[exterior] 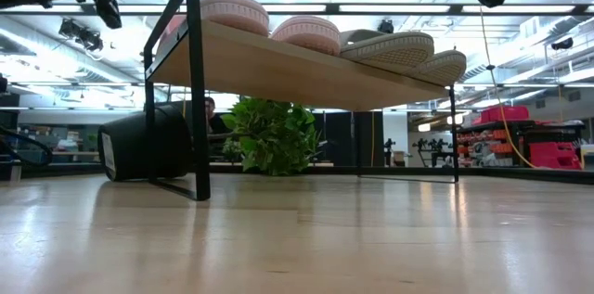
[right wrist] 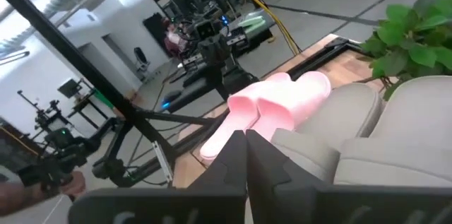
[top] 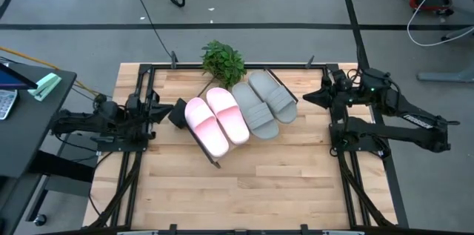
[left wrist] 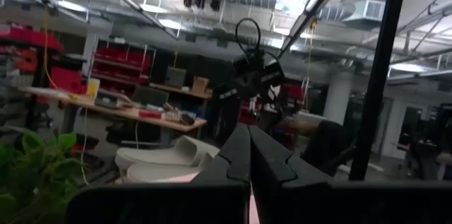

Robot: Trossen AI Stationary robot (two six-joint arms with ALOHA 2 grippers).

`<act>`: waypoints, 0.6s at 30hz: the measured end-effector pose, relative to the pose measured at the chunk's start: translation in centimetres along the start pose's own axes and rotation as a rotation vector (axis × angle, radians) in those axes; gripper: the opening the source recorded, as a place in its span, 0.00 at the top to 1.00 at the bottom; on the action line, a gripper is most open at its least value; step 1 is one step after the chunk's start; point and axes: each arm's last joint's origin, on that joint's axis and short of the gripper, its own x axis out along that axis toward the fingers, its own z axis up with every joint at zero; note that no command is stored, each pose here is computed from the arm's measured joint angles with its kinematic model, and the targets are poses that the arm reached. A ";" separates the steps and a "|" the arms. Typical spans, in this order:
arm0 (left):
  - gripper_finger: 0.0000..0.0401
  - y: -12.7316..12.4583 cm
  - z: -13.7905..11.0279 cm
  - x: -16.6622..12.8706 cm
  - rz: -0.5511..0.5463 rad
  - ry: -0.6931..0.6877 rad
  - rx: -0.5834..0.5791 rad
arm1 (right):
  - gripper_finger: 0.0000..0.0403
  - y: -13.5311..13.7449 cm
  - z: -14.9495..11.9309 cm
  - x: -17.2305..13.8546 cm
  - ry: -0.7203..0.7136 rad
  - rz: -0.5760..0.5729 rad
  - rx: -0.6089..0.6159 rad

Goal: Pick and place slides into the shelf
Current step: Return to Home Position

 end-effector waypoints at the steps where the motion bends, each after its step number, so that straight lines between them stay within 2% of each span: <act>1: 1.00 0.1 -0.1 -0.1 0.003 -0.011 0.004 | 1.00 0.0 0.0 0.0 -0.001 -0.002 0.002; 11: 1.00 0.6 -2.4 -0.9 0.010 -0.031 0.055 | 1.00 -0.2 0.0 0.0 -0.029 -0.055 0.032; 18: 1.00 0.6 -3.1 -1.0 -0.046 -0.040 0.082 | 1.00 -0.3 0.0 0.0 -0.030 -0.070 0.048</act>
